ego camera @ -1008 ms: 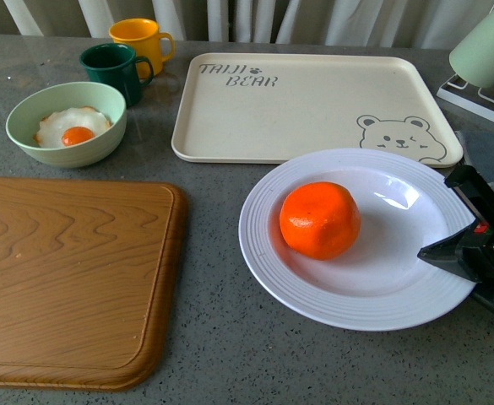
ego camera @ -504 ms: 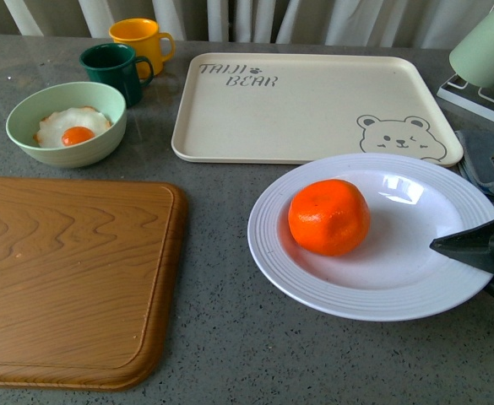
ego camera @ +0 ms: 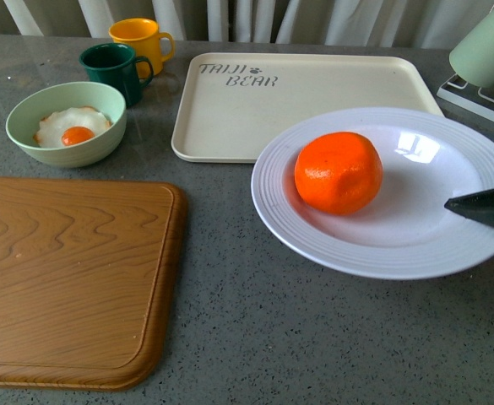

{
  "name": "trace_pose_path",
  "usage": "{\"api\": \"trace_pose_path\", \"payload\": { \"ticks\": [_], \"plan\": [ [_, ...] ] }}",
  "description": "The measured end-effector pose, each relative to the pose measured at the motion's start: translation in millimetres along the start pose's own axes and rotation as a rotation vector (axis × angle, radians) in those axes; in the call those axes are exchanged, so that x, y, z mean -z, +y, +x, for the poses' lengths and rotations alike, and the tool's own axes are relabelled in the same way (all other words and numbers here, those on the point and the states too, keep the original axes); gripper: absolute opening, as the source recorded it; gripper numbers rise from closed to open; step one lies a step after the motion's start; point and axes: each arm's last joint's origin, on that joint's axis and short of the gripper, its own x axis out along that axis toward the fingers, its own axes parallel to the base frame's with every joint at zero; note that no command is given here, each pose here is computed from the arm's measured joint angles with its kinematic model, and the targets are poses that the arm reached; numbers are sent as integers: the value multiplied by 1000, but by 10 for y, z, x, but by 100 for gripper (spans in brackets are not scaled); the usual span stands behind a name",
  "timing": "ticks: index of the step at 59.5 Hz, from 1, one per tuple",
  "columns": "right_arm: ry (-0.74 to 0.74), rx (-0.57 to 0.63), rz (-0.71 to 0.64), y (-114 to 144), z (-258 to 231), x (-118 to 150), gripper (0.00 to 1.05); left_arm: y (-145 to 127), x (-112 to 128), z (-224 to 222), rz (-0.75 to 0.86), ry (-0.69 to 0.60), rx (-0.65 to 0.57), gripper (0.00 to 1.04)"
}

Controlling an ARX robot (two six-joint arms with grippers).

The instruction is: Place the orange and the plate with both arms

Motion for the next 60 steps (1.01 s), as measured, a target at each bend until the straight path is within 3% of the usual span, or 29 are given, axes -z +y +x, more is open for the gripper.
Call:
{"api": "trace_pose_path", "payload": {
  "ticks": [12,35,60],
  "plan": [
    [-11,-72,-39,268,488,-270,3,0,0,0,0,0,0,96],
    [10,-42,-98,601,1473,-467,3,0,0,0,0,0,0,96],
    [17,4,-152,738,1808,-529,3,0,0,0,0,0,0,96]
  ]
}}
